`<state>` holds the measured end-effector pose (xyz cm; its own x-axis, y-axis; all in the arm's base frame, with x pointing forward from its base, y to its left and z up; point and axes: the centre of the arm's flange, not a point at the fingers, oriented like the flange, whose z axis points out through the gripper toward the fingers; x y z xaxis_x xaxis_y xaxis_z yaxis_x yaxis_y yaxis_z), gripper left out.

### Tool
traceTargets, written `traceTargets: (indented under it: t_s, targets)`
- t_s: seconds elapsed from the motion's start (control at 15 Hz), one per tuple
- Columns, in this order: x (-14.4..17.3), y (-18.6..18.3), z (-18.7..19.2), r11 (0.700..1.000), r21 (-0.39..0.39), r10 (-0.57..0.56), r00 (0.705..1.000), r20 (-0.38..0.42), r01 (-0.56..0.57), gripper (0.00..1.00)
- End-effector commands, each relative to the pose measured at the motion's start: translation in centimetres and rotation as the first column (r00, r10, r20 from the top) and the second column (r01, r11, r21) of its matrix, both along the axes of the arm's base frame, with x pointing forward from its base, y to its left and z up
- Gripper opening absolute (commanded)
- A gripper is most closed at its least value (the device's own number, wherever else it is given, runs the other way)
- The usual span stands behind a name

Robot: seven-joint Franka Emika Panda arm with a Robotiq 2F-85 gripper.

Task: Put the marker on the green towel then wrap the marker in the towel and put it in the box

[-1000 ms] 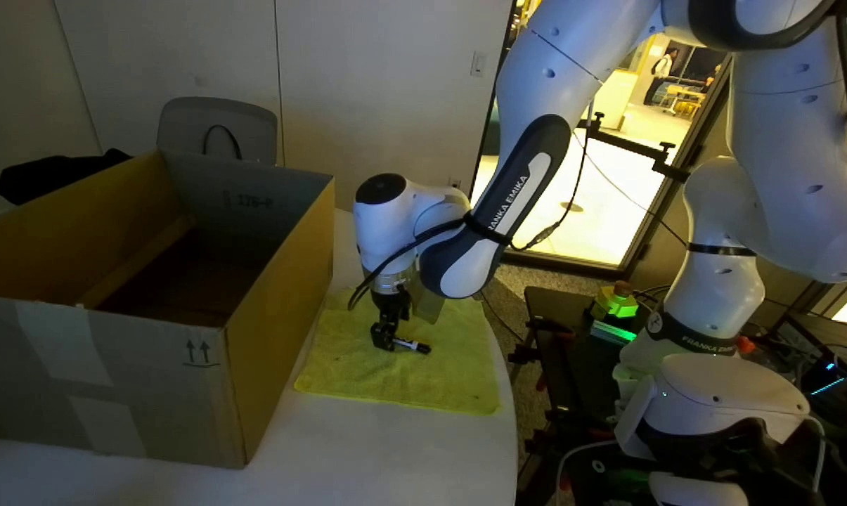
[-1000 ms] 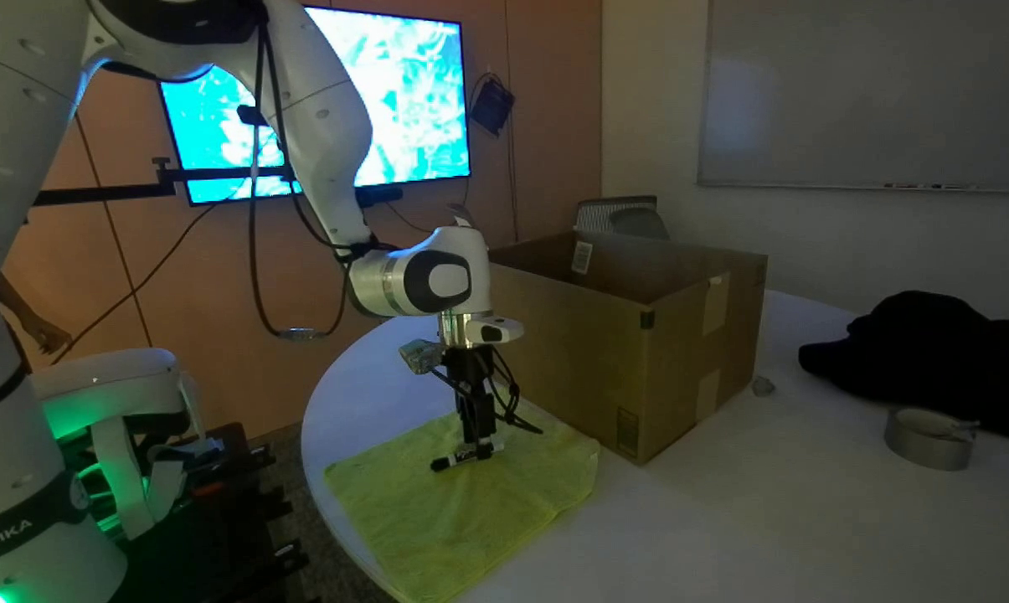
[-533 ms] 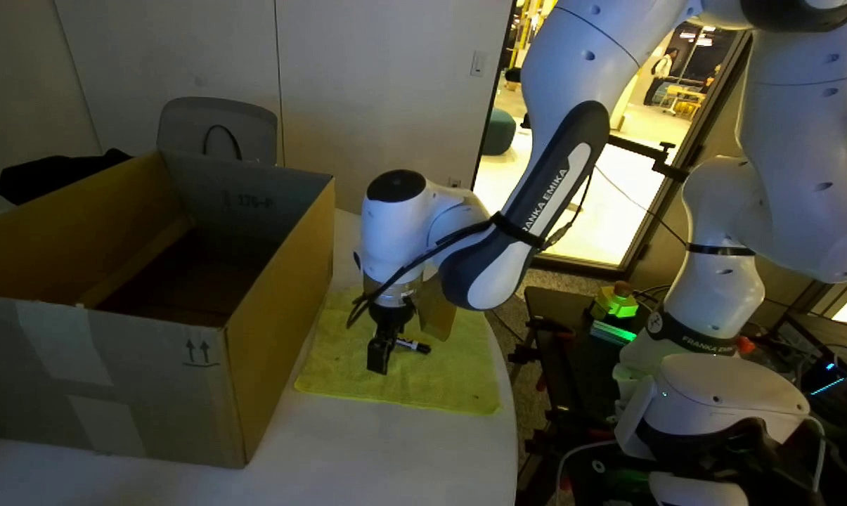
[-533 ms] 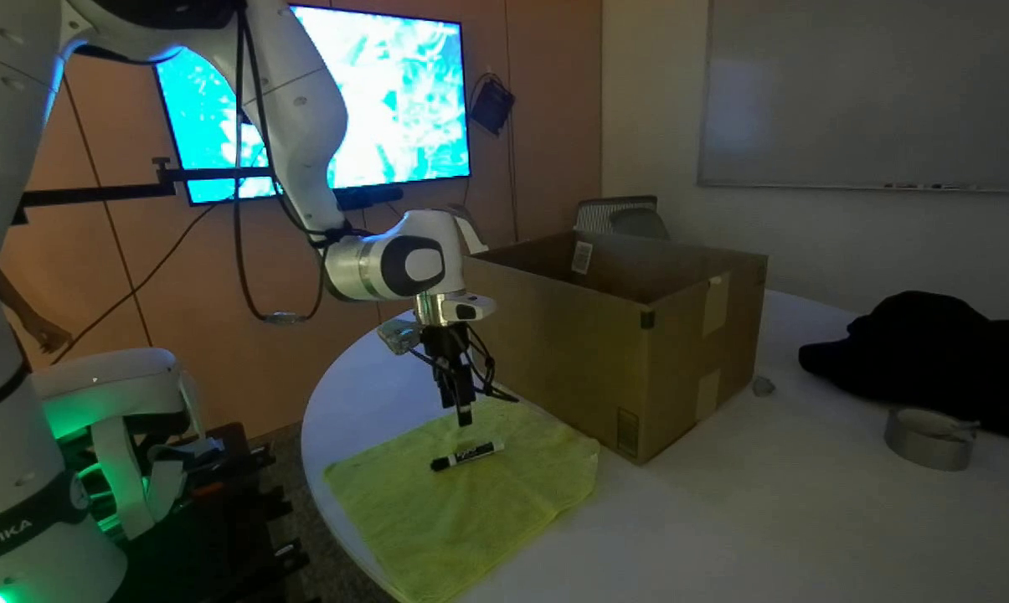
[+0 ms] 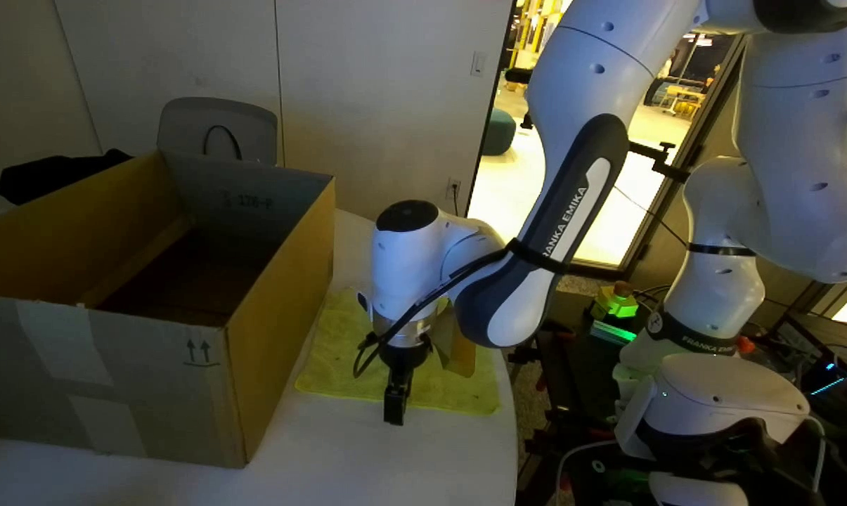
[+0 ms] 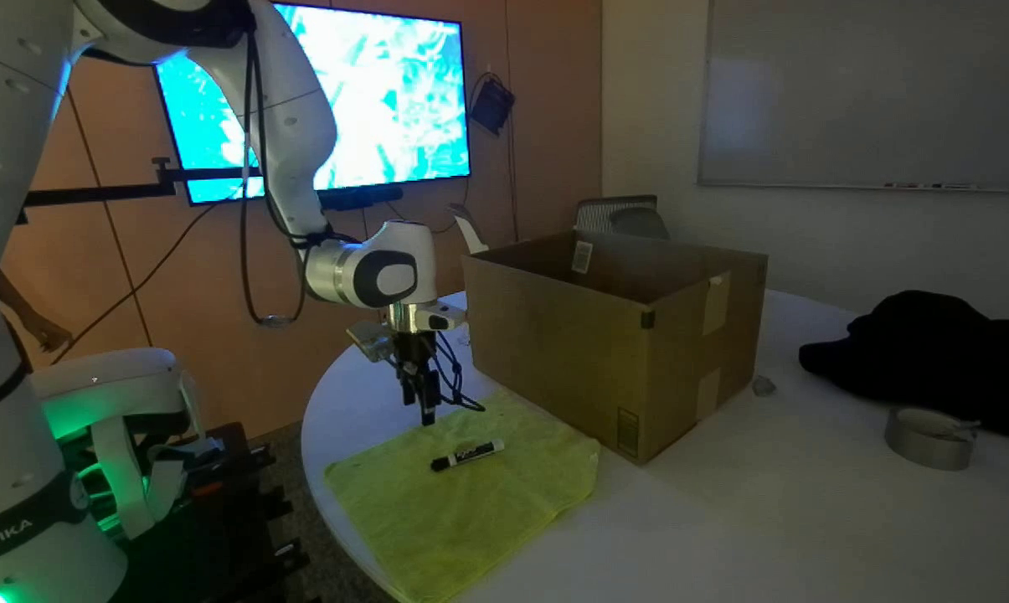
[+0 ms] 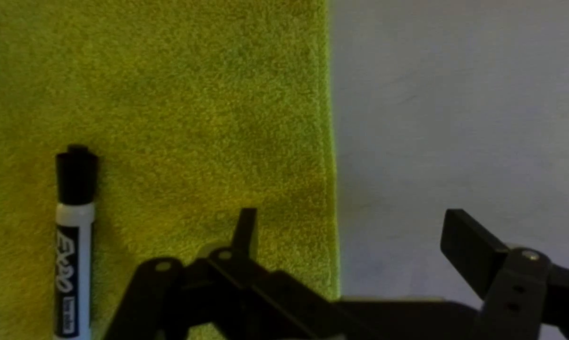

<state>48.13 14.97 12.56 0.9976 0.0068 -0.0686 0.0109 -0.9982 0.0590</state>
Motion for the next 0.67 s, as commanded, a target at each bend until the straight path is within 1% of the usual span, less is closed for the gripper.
traceTargets:
  t_s: [0.0, 0.2, 0.6]
  targets:
    - [0.3, -0.7, -0.8, 0.999, 0.042, 0.011, 1.0, -0.004, -0.01, 1.0]
    - [0.5, -1.7, -1.2, 0.998, 0.057, 0.006, 1.0, -0.009, -0.005, 1.0]
    - [0.7, -3.0, -2.7, 0.992, 0.123, 0.012, 0.999, -0.036, -0.008, 1.0]
